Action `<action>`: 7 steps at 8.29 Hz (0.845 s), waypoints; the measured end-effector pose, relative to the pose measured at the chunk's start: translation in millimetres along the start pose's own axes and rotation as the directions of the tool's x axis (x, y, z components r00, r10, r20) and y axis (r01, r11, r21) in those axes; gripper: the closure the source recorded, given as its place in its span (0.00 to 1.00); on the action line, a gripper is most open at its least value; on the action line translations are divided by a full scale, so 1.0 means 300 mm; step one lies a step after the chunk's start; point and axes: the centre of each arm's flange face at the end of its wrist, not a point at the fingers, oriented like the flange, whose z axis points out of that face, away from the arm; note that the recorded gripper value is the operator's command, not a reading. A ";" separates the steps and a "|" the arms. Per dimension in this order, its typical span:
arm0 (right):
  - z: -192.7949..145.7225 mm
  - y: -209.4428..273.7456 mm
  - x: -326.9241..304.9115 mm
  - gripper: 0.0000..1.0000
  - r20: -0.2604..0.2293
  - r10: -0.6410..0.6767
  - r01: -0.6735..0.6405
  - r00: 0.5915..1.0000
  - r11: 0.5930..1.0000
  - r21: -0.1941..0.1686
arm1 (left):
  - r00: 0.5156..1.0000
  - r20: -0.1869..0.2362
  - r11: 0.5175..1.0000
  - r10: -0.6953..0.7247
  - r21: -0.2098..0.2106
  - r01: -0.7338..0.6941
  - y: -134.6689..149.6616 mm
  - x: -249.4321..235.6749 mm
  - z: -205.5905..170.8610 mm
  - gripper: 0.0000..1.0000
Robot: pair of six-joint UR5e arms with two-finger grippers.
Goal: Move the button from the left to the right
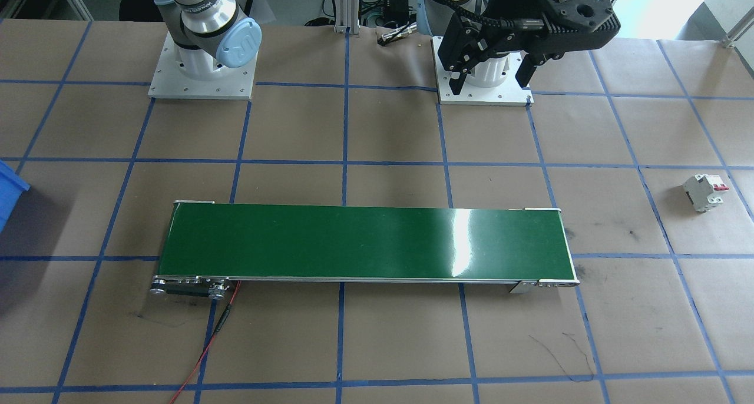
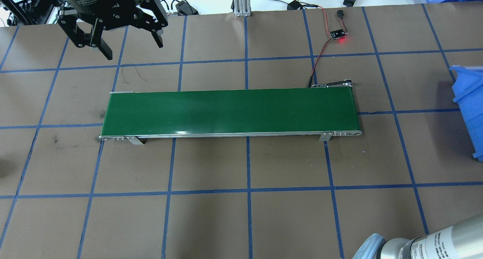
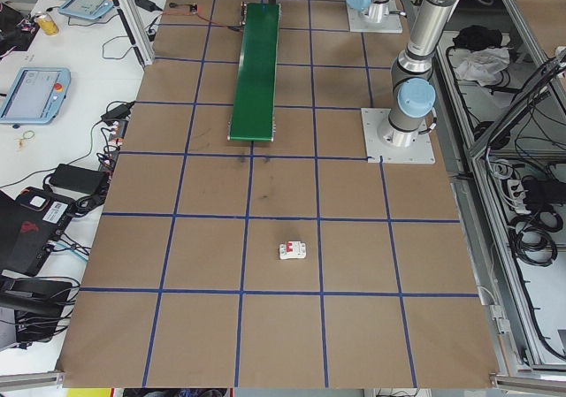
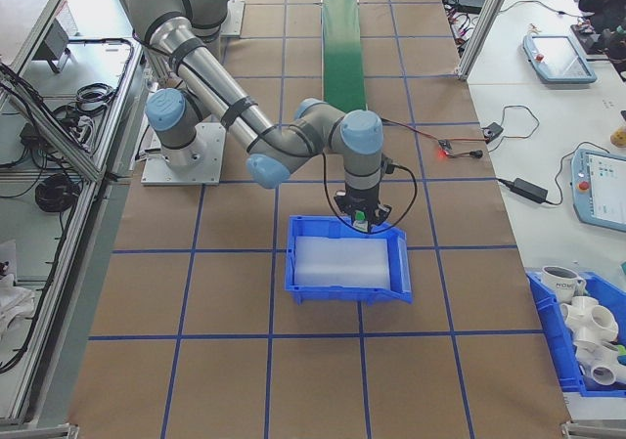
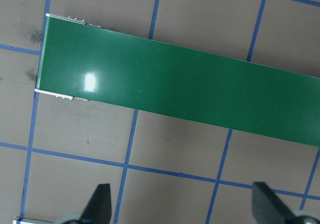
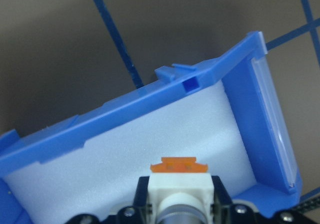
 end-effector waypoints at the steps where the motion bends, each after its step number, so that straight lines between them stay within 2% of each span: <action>1: 0.076 0.076 -0.004 0.91 0.015 -0.078 0.078 0.997 0.997 0.025 | 1.000 0.000 1.000 0.000 0.000 0.000 0.000 0.000 0.000 0.00; 2: 0.151 0.136 -0.014 0.88 0.039 -0.129 0.128 0.991 0.991 0.036 | 1.000 0.000 1.000 0.000 0.001 0.000 0.000 0.000 -0.001 0.00; 3: 0.224 0.181 -0.027 0.84 0.082 -0.155 0.154 0.984 0.988 0.021 | 1.000 0.000 1.000 0.000 0.001 0.000 0.000 0.000 -0.001 0.00; 4: 0.273 0.206 -0.040 0.55 0.118 -0.165 0.166 0.979 0.986 -0.002 | 1.000 0.000 1.000 0.001 0.002 -0.001 0.001 0.000 -0.002 0.00; 5: 0.302 0.215 -0.050 0.15 0.139 -0.167 0.171 0.976 0.985 -0.011 | 1.000 0.000 1.000 0.001 0.001 -0.001 0.001 0.000 -0.001 0.00; 6: 0.318 0.215 -0.055 0.00 0.147 -0.169 0.172 0.975 0.985 -0.010 | 1.000 0.000 1.000 0.001 0.001 -0.001 0.000 0.000 -0.001 0.00; 7: 0.322 0.214 -0.057 0.00 0.146 -0.169 0.171 0.975 0.985 -0.005 | 1.000 -0.001 1.000 0.002 0.002 -0.002 0.000 0.000 -0.001 0.00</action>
